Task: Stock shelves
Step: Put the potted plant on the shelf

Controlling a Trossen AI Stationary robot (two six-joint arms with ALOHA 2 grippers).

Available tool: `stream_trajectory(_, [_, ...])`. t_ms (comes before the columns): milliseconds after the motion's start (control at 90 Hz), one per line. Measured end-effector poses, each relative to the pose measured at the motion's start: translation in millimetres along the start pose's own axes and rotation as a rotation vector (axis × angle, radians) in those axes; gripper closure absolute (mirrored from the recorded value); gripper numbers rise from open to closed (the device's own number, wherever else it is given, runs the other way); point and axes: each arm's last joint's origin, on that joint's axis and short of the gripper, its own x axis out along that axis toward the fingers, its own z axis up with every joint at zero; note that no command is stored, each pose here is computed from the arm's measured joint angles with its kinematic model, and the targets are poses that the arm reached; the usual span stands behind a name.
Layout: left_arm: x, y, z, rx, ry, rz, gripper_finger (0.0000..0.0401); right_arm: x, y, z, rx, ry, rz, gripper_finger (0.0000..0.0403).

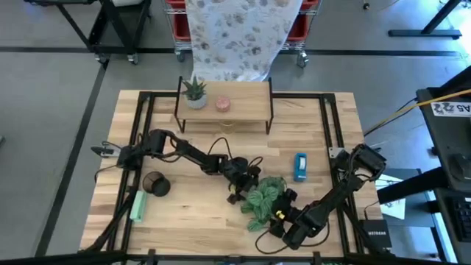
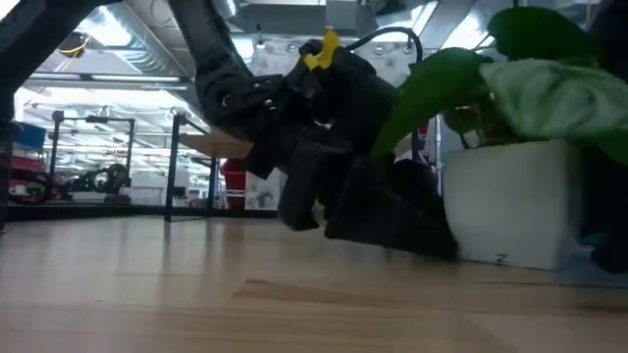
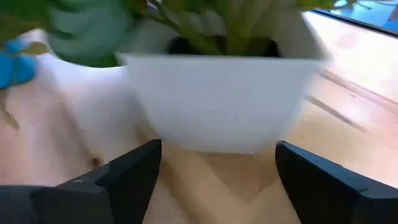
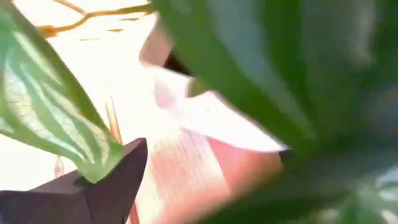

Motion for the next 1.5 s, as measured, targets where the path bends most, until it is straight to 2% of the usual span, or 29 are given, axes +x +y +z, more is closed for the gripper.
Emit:
stream_trajectory(133, [-3, 2, 3, 0.017, -0.013, -0.011, 0.0102, 0, -1, -1, -0.035, 0.017, -0.006, 0.0052])
stream_trajectory(389, [-3, 0, 0, -0.029, -0.008, -0.086, 0.0102, -1, -2, -2, 0.039, 0.036, -0.014, 0.0052])
stream_trajectory(556, [-1, -4, 3, -0.058, -0.027, -0.101, 0.0102, 0, -2, 1, 0.054, -0.036, -0.032, 0.0052])
stream_trajectory(689, [2, -10, 8, -0.065, -0.049, -0.109, 0.0102, 3, -4, 5, 0.066, -0.034, -0.036, 0.0053])
stream_trajectory(944, [5, -14, 10, -0.128, -0.048, -0.113, 0.0102, 7, -3, 10, 0.082, -0.038, -0.024, 0.0096])
stream_trajectory(1122, [5, -16, 12, -0.110, -0.062, -0.109, 0.0102, 9, -4, 12, 0.082, -0.045, -0.027, 0.0122])
stream_trajectory(1367, [8, -20, 20, -0.116, -0.116, -0.106, 0.0104, 10, -5, 14, 0.088, -0.059, -0.036, 0.0136])
stream_trajectory(1500, [8, -20, 21, -0.140, -0.131, -0.110, 0.0127, 10, -5, 14, 0.087, -0.063, -0.039, 0.0137])
